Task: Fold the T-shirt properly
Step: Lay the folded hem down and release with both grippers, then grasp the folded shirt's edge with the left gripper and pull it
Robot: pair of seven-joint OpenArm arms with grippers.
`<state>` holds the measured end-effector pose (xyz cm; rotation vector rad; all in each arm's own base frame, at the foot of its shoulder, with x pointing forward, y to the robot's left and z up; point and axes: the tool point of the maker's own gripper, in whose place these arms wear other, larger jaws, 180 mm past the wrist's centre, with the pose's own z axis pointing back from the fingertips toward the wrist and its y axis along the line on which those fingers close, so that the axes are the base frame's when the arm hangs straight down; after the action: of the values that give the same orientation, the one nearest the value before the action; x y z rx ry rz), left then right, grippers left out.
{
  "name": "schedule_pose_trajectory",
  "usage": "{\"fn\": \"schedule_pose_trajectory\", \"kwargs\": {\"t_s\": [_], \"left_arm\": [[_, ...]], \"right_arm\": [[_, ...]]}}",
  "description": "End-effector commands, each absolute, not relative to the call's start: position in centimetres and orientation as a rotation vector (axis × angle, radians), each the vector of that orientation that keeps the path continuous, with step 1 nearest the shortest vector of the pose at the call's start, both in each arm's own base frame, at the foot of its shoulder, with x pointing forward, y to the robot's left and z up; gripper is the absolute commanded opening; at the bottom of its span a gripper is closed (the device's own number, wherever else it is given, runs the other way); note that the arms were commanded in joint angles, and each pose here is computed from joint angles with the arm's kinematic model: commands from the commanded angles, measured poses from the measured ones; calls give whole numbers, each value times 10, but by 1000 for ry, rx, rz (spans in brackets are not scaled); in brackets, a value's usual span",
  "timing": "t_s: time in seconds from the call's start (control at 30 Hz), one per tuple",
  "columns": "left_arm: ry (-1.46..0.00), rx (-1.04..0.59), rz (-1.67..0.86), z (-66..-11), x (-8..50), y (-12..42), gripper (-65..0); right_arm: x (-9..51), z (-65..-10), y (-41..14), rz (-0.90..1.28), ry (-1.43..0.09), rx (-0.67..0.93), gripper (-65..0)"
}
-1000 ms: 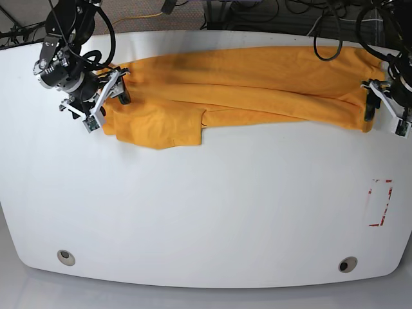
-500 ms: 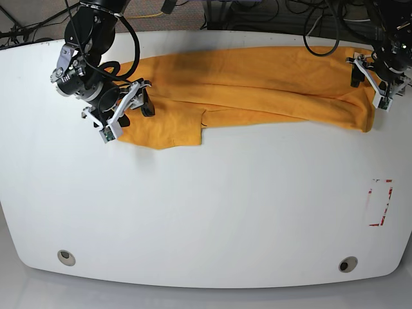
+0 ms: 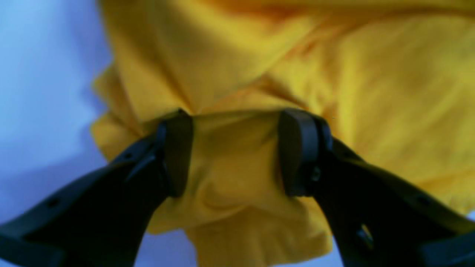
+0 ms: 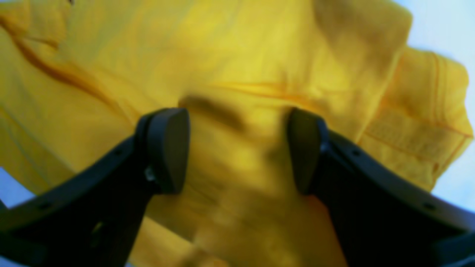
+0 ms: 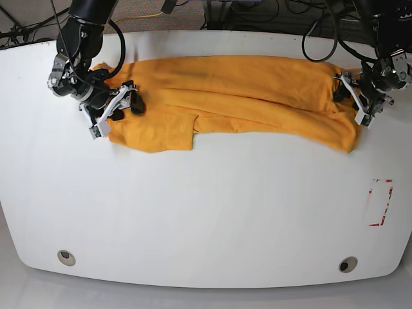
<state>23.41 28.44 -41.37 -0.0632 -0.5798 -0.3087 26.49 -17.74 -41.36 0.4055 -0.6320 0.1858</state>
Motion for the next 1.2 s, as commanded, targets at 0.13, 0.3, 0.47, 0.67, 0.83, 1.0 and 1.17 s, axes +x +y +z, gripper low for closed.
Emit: {"fn": "schedule_pose_trajectory", "kwargs": {"t_s": [0.13,0.3,0.47,0.67,0.83,1.0,1.17], "left_arm": [[-589,-68,-379,-408,254,269,-312],[-692,-22,-415,-373,276,267,-311],[-791,37,-383,-337,297,282,-281],[-849,48,-296,-309,326,303,-182],[-829,-30,-268,-321,354,296,-176],[-809,-126,-211,-340,372,286,-176],[-788,-186,-131,-360,378,282,-176]], "right_arm": [[264,-430,-228,150,-594,330,-250],[264,-426,-240,160,-595,303,-250],[268,-417,-239,180,-621,291,-250],[270,-408,-228,197,-654,299,-250],[270,-409,-220,195,-660,313,-250],[270,-409,-220,195,-658,313,-250],[270,-409,-220,196,-659,315,-250]]}}
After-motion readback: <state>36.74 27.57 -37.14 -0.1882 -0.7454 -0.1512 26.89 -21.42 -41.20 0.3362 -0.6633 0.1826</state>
